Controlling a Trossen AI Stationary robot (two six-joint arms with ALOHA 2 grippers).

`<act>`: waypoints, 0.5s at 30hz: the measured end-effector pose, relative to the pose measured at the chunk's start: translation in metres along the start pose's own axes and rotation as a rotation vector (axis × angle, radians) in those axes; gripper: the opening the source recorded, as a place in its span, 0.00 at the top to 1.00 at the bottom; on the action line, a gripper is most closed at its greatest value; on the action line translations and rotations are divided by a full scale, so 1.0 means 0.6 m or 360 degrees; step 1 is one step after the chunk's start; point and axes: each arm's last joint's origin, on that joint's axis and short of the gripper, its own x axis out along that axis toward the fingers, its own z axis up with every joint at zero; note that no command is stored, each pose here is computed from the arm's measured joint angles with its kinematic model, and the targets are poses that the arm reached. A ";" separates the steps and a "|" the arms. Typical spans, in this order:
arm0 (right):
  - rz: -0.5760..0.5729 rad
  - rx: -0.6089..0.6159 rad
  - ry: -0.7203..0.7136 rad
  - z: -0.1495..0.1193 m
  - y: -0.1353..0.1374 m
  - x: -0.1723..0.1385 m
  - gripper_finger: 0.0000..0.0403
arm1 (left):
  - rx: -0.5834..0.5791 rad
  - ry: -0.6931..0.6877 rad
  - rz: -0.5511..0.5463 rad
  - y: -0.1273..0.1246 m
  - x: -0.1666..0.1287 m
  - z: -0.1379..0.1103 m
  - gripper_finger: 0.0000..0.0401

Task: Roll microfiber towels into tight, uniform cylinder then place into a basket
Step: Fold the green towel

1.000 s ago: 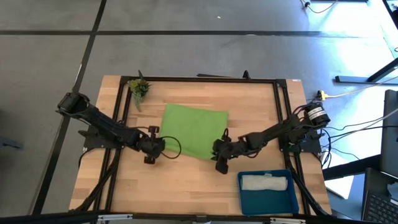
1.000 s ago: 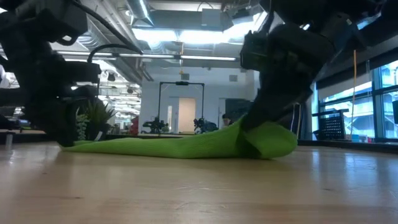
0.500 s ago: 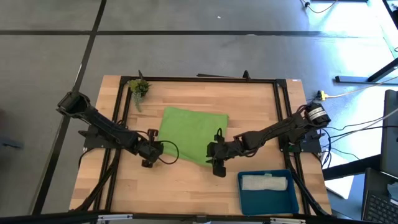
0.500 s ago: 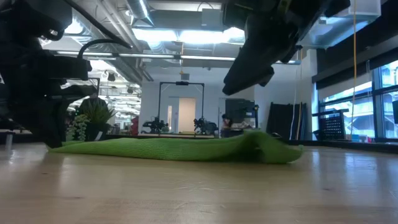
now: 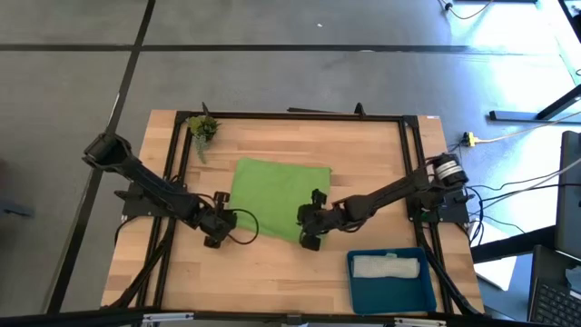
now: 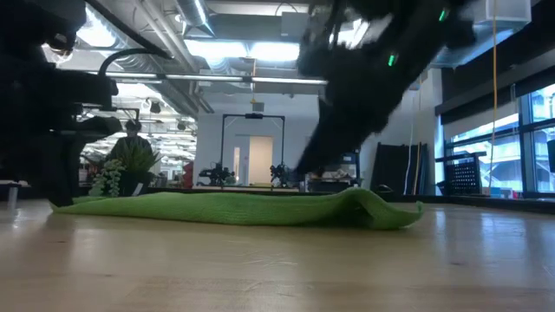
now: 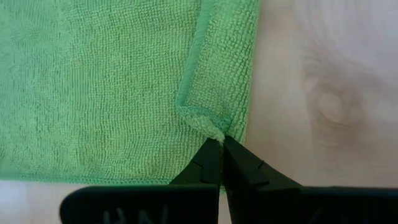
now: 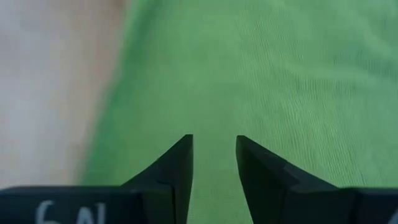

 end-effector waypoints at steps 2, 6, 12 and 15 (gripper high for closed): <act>-0.0035 -0.0012 0.0065 -0.012 -0.005 0.018 0.69 | -0.0008 -0.0023 -0.0010 0.001 -0.006 0.003 1.00; -0.0065 -0.0006 0.0110 -0.022 -0.011 0.040 0.69 | -0.0019 -0.0108 -0.0030 0.003 -0.022 0.015 1.00; -0.0081 0.0000 0.0151 -0.032 -0.015 0.061 0.69 | 0.0071 -0.0243 0.0034 0.010 -0.036 0.038 1.00; -0.0085 0.0009 0.0152 -0.032 -0.017 0.063 0.69 | 0.0124 -0.0371 0.0029 0.016 -0.036 0.056 1.00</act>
